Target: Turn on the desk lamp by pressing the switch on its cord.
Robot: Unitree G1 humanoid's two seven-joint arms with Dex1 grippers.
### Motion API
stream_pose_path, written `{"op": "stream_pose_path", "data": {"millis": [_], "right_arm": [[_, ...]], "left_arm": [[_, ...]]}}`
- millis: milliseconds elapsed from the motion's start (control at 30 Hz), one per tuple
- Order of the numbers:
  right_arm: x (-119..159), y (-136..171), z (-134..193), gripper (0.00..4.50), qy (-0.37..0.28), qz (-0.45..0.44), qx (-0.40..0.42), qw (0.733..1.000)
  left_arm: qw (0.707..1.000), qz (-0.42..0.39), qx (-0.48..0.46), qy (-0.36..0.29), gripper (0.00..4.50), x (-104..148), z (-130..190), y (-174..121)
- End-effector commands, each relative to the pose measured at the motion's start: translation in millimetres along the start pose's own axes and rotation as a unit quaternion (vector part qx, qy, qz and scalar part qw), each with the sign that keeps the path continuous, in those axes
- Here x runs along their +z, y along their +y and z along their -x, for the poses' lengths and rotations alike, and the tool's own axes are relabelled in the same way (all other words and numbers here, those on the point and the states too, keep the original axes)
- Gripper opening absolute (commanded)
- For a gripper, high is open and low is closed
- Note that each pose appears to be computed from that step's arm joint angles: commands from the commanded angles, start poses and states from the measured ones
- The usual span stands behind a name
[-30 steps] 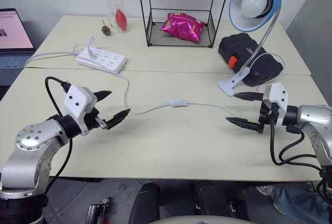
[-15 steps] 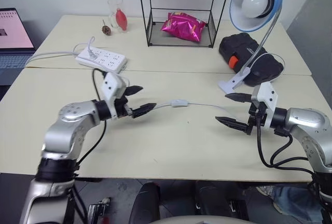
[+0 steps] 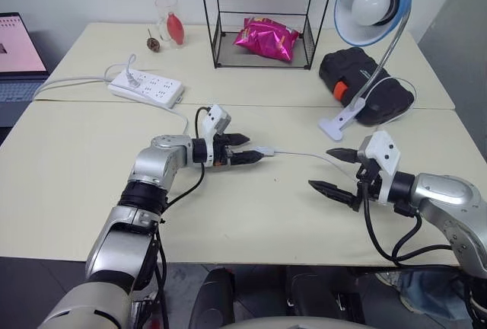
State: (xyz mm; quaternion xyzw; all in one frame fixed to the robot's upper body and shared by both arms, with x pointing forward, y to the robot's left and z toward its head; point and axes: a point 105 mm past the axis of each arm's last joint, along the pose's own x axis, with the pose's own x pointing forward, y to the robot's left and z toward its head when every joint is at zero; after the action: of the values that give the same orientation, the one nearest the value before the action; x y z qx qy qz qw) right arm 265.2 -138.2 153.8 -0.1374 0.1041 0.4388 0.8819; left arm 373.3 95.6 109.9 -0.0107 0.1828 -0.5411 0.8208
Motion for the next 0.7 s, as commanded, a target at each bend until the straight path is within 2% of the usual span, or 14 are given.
{"op": "stream_pose_path", "data": {"millis": [33,333,367,500,700], "right_arm": [[14,3,5,4.5,-0.014,0.024,-0.003,1.0],[19,5,3,4.5,-0.015,0.03,0.002,0.999],[19,6,3,4.5,-0.015,0.03,0.003,0.999],[19,6,3,4.5,-0.014,0.031,0.005,0.999],[19,6,4,4.5,-0.011,0.031,0.005,0.999]], "left_arm": [[1.0,-0.009,-0.014,0.006,4.48,5,-4,0],[0.999,0.008,-0.046,0.026,4.48,-4,-9,-5],[0.998,0.009,-0.048,0.027,4.1,-4,-10,-6],[0.998,0.009,-0.051,0.03,3.43,-8,-11,-7],[0.998,-0.005,-0.053,0.032,2.03,-10,-15,-9]]}}
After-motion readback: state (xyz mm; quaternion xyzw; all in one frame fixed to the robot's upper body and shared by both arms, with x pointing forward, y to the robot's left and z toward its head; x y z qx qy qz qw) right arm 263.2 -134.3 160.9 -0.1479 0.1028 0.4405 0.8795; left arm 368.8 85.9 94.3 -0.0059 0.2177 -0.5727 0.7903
